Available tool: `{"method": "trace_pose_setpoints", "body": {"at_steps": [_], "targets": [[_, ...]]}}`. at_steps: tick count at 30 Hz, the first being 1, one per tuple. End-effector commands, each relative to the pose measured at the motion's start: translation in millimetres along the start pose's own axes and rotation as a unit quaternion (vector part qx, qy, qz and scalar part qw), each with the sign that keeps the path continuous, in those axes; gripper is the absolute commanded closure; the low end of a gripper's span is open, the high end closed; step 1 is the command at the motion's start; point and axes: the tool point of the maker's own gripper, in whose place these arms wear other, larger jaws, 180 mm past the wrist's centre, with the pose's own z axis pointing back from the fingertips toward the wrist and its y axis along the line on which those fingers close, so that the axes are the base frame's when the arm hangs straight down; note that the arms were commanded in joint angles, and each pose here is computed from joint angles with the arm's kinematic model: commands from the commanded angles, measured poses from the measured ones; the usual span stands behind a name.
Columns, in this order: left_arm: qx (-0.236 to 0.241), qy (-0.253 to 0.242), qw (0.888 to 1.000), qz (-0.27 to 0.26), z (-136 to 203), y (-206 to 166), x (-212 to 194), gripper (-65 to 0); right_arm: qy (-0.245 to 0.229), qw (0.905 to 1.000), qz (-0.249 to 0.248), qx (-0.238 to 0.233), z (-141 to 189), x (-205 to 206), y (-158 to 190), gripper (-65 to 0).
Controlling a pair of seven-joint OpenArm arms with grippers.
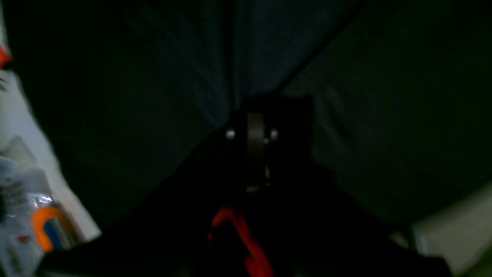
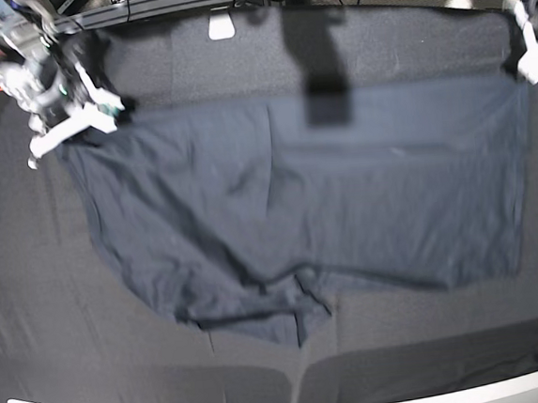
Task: Layout the t-shirt on the table in an organized manner, then fold the t-shirt properly
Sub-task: 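Grasp the shirt corners with both grippers and pull the shirt taut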
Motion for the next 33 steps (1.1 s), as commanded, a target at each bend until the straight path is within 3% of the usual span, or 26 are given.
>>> {"method": "trace_pose_setpoints", "body": {"at_steps": [1, 6, 13, 23, 27, 28, 30, 31, 33], "targets": [[0.010, 0.009, 1.000, -0.015, 10, 10, -3, 0.0, 0.007, 0.9997, 0.015, -0.018, 6, -6, -12, 0.0], [0.010, 0.023, 0.999, -0.027, 38, 3, -12, 0.0, 0.021, 0.9982, 0.056, 0.003, 22, -20, 2, 0.0], [-0.006, 0.032, 0.997, -0.072, 59, -8, 8, 0.0, 0.037, 0.9927, 0.112, 0.025, 39, -35, 28, 0.0], [-0.003, 0.065, 0.995, -0.070, 61, -7, -1, 0.0, 0.042, 0.9952, 0.088, 0.011, 40, -36, 26, 0.0], [-0.003, 0.061, 0.996, -0.064, 61, -7, 0, 0.0, 0.071, 0.9934, 0.087, 0.028, 41, -47, 31, 0.0], [-0.003, 0.061, 0.996, -0.064, 61, -7, 0, -3.2, 0.074, 0.9924, 0.093, 0.033, 42, -48, 33, 0.0], [-0.003, 0.061, 0.996, -0.064, 61, -7, 0, -18.7, 0.083, 0.9910, 0.094, 0.045, 44, -50, 36, -0.2], [-0.003, 0.061, 0.996, -0.064, 61, -7, 0, -23.4, 0.087, 0.9906, 0.091, 0.053, 46, -51, 38, -3.7], [-0.003, 0.061, 0.996, -0.064, 61, -7, 0, -24.6, 0.088, 0.9899, 0.087, 0.069, 50, -47, 42, -9.6]]}}
